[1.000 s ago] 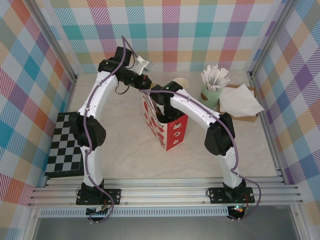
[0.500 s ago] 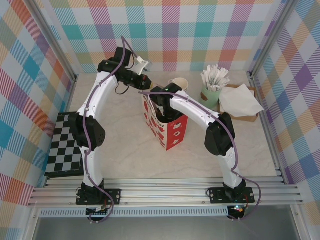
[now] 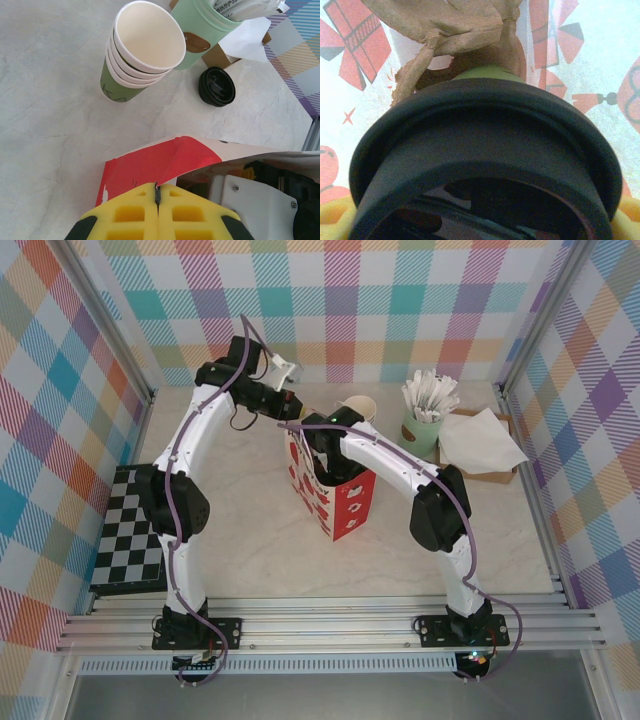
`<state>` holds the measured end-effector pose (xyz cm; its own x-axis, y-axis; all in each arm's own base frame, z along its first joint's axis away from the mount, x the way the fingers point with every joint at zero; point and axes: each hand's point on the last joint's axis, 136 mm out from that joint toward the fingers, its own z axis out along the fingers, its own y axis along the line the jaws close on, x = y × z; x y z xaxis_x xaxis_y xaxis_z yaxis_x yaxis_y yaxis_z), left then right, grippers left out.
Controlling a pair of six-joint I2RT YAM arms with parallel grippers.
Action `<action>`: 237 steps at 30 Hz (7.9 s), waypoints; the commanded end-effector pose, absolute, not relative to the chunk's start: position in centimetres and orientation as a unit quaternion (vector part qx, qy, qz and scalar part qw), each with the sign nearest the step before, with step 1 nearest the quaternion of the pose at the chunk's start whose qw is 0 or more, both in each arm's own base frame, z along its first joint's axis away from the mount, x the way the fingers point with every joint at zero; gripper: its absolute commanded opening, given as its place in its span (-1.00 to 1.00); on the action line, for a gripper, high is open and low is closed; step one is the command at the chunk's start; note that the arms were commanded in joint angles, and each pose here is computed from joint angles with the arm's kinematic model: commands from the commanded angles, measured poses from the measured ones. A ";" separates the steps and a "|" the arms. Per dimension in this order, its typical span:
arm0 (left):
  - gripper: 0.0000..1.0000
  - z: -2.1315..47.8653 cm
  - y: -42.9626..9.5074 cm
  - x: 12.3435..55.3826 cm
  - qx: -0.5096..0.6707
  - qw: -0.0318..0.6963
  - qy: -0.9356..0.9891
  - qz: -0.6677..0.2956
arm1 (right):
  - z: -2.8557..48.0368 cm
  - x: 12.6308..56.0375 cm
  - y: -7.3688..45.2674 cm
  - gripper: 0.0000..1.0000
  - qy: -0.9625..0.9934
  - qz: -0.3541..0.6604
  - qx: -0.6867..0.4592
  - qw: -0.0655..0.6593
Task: Pack the takeout coffee
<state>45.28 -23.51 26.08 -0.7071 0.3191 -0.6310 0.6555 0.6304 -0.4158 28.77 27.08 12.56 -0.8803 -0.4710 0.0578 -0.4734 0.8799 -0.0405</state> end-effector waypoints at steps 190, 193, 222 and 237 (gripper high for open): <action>-1.00 26.4 -22.4 45.2 0.265 0.254 0.873 -0.323 | 5.0 28.8 26.1 0.21 -0.972 0.015 0.231 0.029; -1.00 26.5 -22.4 45.2 0.265 0.255 0.872 -0.323 | 5.0 28.8 26.1 0.21 -0.973 0.014 0.231 0.027; -1.00 26.9 -22.6 45.1 0.264 0.267 0.866 -0.331 | 13.9 31.1 27.6 0.21 -0.977 -0.020 0.205 -0.053; -1.00 26.8 -22.4 44.7 0.259 0.266 0.867 -0.333 | 14.6 31.1 27.9 0.20 -0.977 -0.030 0.202 -0.057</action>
